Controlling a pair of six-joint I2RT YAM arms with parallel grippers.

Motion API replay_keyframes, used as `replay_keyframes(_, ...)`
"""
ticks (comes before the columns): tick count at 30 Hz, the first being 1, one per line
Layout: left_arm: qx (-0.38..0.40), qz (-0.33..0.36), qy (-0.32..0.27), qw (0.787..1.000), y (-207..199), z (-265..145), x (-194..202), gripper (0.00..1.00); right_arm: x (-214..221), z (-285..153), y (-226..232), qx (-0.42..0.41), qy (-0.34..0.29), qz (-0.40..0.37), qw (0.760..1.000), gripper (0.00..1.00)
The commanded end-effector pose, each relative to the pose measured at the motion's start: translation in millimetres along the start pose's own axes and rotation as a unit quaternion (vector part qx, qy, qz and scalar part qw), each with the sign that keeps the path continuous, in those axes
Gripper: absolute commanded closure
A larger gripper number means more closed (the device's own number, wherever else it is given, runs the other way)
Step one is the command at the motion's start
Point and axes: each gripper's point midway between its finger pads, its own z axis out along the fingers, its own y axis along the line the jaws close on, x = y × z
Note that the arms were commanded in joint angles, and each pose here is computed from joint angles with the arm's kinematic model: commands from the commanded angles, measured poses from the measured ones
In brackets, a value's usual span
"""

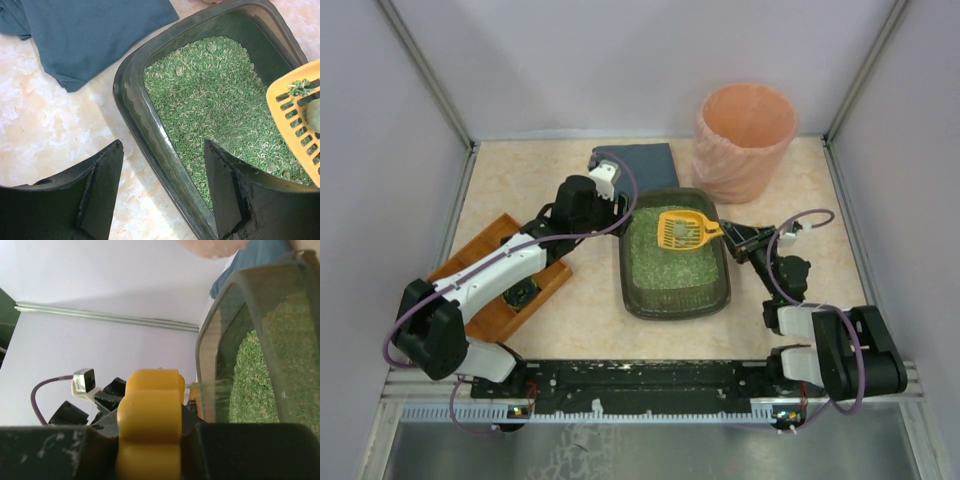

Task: Clean the litter box

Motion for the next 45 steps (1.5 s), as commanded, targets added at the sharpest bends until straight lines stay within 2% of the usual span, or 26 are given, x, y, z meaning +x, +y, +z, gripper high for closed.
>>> replay_keyframes(1,0.007,-0.004,-0.03,1.0,-2.9,-7.1,-15.5,0.28,12.9,8.8,33.9,-0.066,0.022,-0.027,0.997,1.0)
replay_keyframes(2,0.008,-0.004,-0.029,1.0,-3.9,-6.3,-15.6,0.28,14.3,8.4,34.1,-0.068,0.025,-0.032,0.997,1.0)
replay_keyframes(5,0.006,-0.003,-0.022,1.0,-2.9,-5.7,-14.1,0.29,-7.3,-3.7,12.4,-0.034,-0.029,-0.008,0.999,1.0)
replay_keyframes(6,0.004,-0.004,-0.023,1.0,-2.3,-6.5,-13.3,0.29,-6.8,-4.0,10.7,-0.031,-0.03,-0.005,0.999,1.0)
replay_keyframes(10,0.01,-0.004,-0.03,0.999,-4.4,-6.4,-16.3,0.28,28.6,12.4,34.8,-0.068,0.052,-0.054,0.995,1.0)
replay_keyframes(14,0.005,-0.003,-0.019,1.0,-2.7,-6.1,-13.2,0.29,-9.7,-10.0,-0.6,-0.011,-0.031,-0.028,0.999,1.0)
replay_keyframes(15,0.003,-0.003,-0.021,1.0,-1.8,-7.2,-12.8,0.29,-7.0,-10.8,0.0,-0.013,-0.026,-0.031,0.999,1.0)
replay_keyframes(18,0.008,-0.004,-0.032,0.999,-3.6,-7.9,-16.2,0.28,28.7,4.4,17.8,-0.039,0.054,-0.073,0.995,1.0)
replay_keyframes(19,0.011,-0.004,-0.029,1.0,-4.8,-6.0,-15.3,0.28,31.2,6.0,22.4,-0.047,0.061,-0.079,0.994,1.0)
replay_keyframes(20,0.013,-0.004,-0.024,1.0,-5.4,-4.7,-13.9,0.28,26.6,3.4,19.4,-0.044,0.054,-0.076,0.995,1.0)
replay_keyframes(23,0.007,-0.004,-0.015,1.0,-3.7,-5.7,-12.2,0.29,-5.8,-10.5,-3.9,-0.005,-0.023,-0.028,0.999,1.0)
replay_keyframes(27,0.012,-0.005,-0.029,0.999,-5.2,-6.6,-14.5,0.28,35.3,10.1,21.9,-0.05,0.071,-0.07,0.994,1.0)
replay_keyframes(28,0.014,-0.005,-0.027,1.0,-5.7,-5.7,-14.9,0.28,34.3,10.3,24.7,-0.058,0.069,-0.074,0.993,1.0)
replay_keyframes(31,0.008,-0.004,-0.015,1.0,-4.0,-4.5,-11.9,0.29,4.9,-3.1,3.6,-0.027,-0.001,-0.034,0.999,1.0)
replay_keyframes(32,0.006,-0.004,-0.015,1.0,-3.2,-5.3,-11.2,0.29,4.8,-4.1,2.4,-0.026,-0.004,-0.028,0.999,1.0)
replay_keyframes(35,0.011,-0.005,-0.026,1.0,-4.6,-6.5,-13.3,0.28,27.3,7.1,18.0,-0.057,0.053,-0.055,0.995,1.0)
replay_keyframes(39,0.007,-0.004,-0.018,1.0,-3.6,-4.6,-12.4,0.29,20.2,4.3,15.9,-0.056,0.036,-0.045,0.997,1.0)
replay_keyframes(45,0.003,-0.002,-0.025,1.0,-1.7,-6.4,-14.5,0.28,19.9,11.7,20.6,-0.046,0.045,-0.049,0.997,1.0)
